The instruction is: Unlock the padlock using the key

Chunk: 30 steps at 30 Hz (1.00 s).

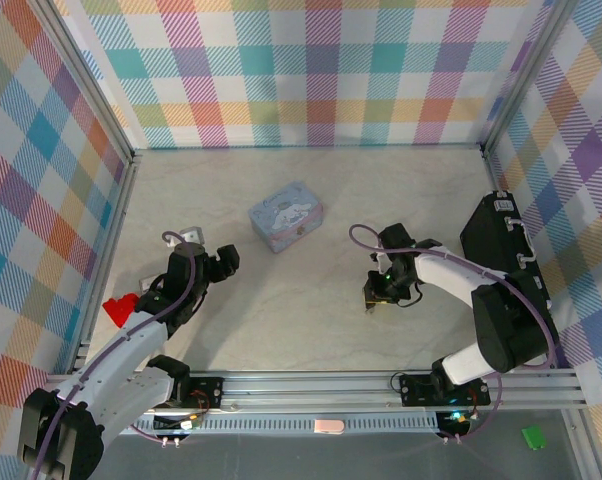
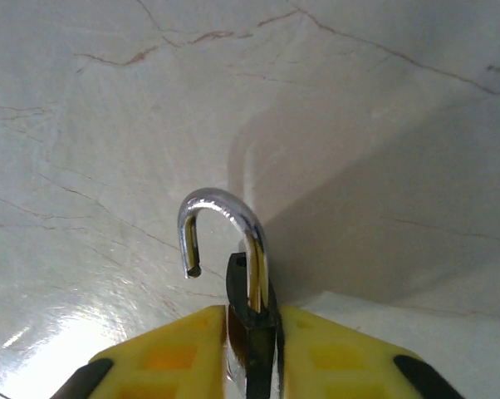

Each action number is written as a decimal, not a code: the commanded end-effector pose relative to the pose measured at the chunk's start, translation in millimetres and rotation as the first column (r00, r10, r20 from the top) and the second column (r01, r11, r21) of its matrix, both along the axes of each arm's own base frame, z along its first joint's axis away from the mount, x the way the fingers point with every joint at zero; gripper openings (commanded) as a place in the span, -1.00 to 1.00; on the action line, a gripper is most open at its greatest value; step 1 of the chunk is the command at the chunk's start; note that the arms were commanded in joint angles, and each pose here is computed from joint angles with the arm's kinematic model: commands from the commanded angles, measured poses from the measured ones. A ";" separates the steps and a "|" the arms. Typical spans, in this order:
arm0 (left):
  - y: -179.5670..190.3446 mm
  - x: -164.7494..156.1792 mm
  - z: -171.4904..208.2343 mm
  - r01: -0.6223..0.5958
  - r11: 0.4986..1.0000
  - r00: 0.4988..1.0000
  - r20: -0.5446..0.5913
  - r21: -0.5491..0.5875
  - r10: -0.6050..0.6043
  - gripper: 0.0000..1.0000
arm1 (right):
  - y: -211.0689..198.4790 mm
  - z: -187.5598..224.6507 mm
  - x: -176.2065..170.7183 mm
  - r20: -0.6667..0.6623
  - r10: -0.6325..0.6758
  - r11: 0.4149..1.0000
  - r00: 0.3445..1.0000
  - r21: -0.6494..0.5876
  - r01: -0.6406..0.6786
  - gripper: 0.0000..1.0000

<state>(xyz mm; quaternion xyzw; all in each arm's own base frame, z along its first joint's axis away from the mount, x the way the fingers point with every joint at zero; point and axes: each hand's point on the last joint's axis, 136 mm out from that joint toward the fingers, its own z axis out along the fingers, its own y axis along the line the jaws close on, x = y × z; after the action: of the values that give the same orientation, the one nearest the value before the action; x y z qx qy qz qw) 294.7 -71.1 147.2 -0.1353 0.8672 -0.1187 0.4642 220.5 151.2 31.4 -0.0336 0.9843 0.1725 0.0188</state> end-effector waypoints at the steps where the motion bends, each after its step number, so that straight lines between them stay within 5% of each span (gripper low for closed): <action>1: 7.0 0.9 2.4 -0.021 1.000 1.000 0.021 0.019 0.021 0.80 | -6.0 7.8 4.3 0.013 -0.015 0.999 1.000 -0.033 0.015 -0.43; 10: -7.7 12.2 21.5 0.040 0.999 0.998 0.054 -0.006 -0.040 0.81 | -13.9 70.9 24.9 0.187 -0.020 0.998 0.982 -0.055 0.031 -0.12; 13: -5.9 21.8 33.1 0.019 1.000 0.997 0.073 0.013 -0.020 1.00 | -17.4 108.8 41.6 0.331 -0.032 0.998 0.943 -0.047 0.050 -0.01; 17: 8.6 31.4 48.4 -0.060 0.995 0.993 0.101 0.080 0.052 1.00 | -21.4 154.7 63.9 0.552 -0.069 0.997 0.831 0.000 0.083 0.02; 20: 21.4 35.7 63.3 -0.132 0.980 0.987 0.108 0.150 0.117 1.00 | -18.8 181.3 77.5 0.725 -0.066 0.998 0.686 0.050 0.043 0.04; 25: 39.4 36.6 79.4 -0.244 0.940 0.966 0.148 0.239 0.213 0.99 | -30.4 204.9 90.9 0.898 -0.038 0.999 0.438 0.020 0.047 0.66; 28: 63.7 39.3 72.9 -0.399 0.868 0.915 0.197 0.295 0.353 0.99 | -45.5 198.6 99.6 0.906 -0.004 0.991 0.423 -0.052 0.122 0.72; 30: 67.4 45.2 54.7 -0.393 0.830 0.919 0.163 0.396 0.358 0.99 | -46.5 191.1 102.4 0.909 0.010 0.990 0.417 -0.068 0.124 0.73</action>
<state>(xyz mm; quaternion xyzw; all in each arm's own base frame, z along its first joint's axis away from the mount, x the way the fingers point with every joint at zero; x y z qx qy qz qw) 339.7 -25.4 214.6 -0.1881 0.8177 0.0609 0.5406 305.5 114.4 203.0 -0.0893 0.8595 0.1034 0.4925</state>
